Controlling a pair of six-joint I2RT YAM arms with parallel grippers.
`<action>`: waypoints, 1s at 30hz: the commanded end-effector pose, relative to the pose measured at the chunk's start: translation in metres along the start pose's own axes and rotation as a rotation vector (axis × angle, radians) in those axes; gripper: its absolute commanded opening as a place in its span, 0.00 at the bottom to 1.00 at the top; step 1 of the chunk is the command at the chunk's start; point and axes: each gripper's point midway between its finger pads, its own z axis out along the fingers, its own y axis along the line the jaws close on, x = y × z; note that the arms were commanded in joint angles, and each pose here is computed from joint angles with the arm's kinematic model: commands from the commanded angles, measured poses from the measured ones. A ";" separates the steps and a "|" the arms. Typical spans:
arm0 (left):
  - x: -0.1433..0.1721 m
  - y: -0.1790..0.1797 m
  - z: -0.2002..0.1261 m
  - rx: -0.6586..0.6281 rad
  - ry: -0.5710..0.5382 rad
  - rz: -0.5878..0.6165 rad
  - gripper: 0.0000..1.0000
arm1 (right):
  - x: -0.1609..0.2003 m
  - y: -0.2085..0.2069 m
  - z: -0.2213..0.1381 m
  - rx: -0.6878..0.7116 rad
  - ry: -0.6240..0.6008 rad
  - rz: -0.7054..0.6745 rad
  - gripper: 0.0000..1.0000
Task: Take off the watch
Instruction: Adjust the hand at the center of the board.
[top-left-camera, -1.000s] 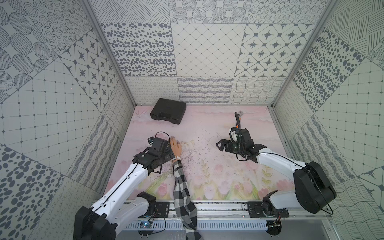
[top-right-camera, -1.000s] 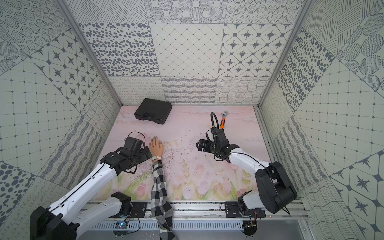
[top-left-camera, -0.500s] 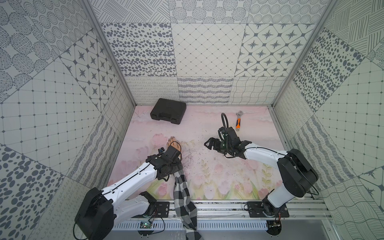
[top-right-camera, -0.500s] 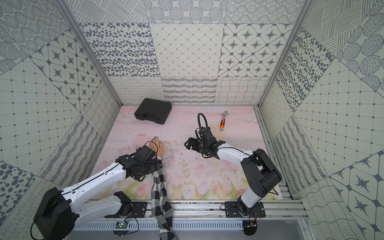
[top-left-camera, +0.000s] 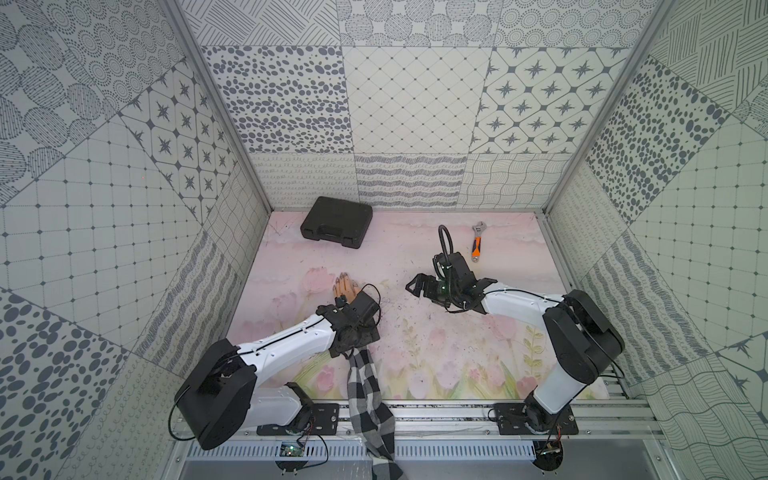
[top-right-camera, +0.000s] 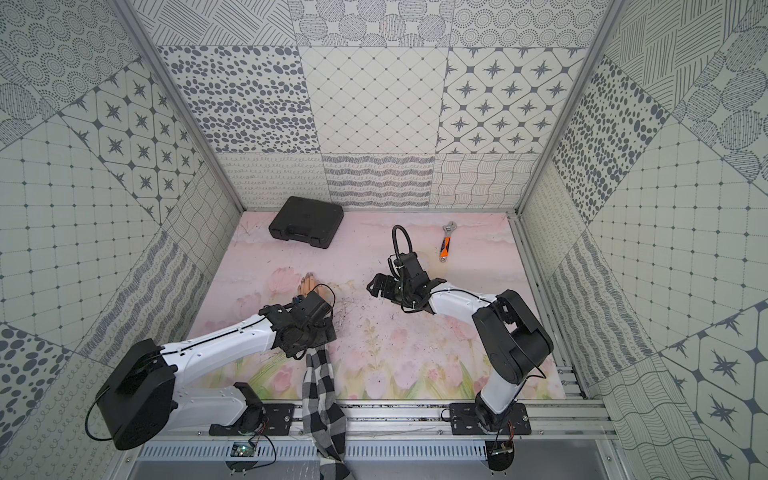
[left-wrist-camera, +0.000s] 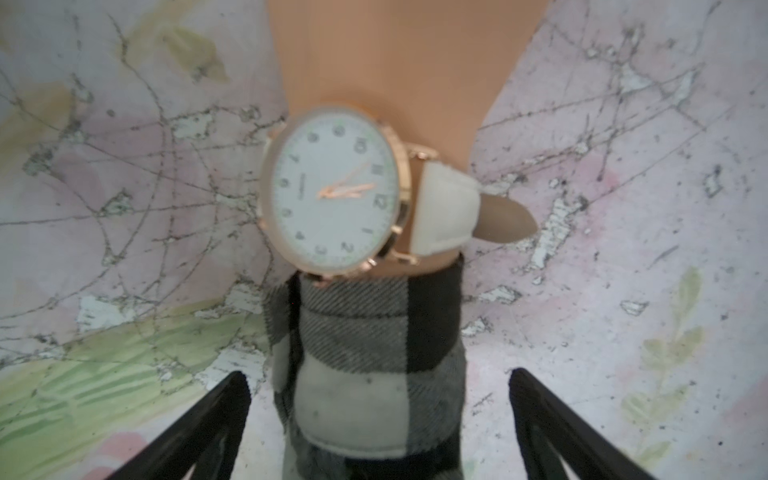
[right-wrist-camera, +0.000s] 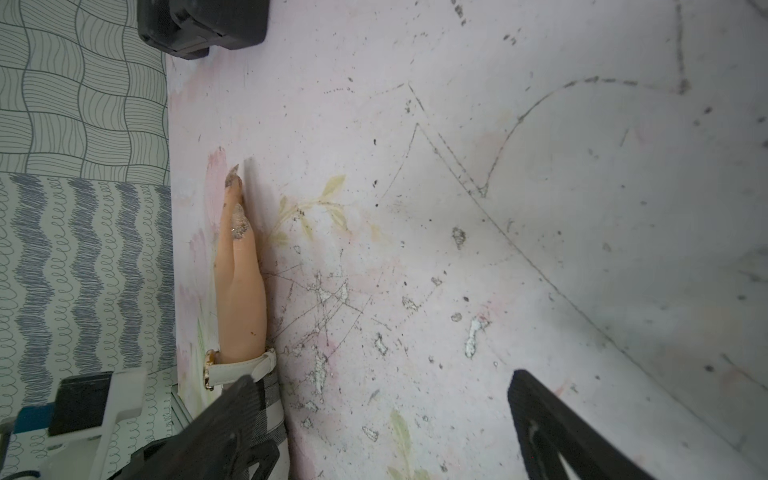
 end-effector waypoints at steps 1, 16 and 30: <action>-0.003 -0.003 0.005 -0.014 -0.029 -0.027 0.98 | -0.001 0.007 0.004 -0.028 0.005 -0.025 0.96; -0.001 0.005 0.025 -0.070 -0.035 -0.040 0.69 | 0.001 0.017 0.000 -0.061 0.030 -0.051 0.96; -0.015 -0.071 0.014 0.125 -0.066 0.134 0.38 | 0.001 0.032 -0.008 -0.151 0.019 -0.040 0.96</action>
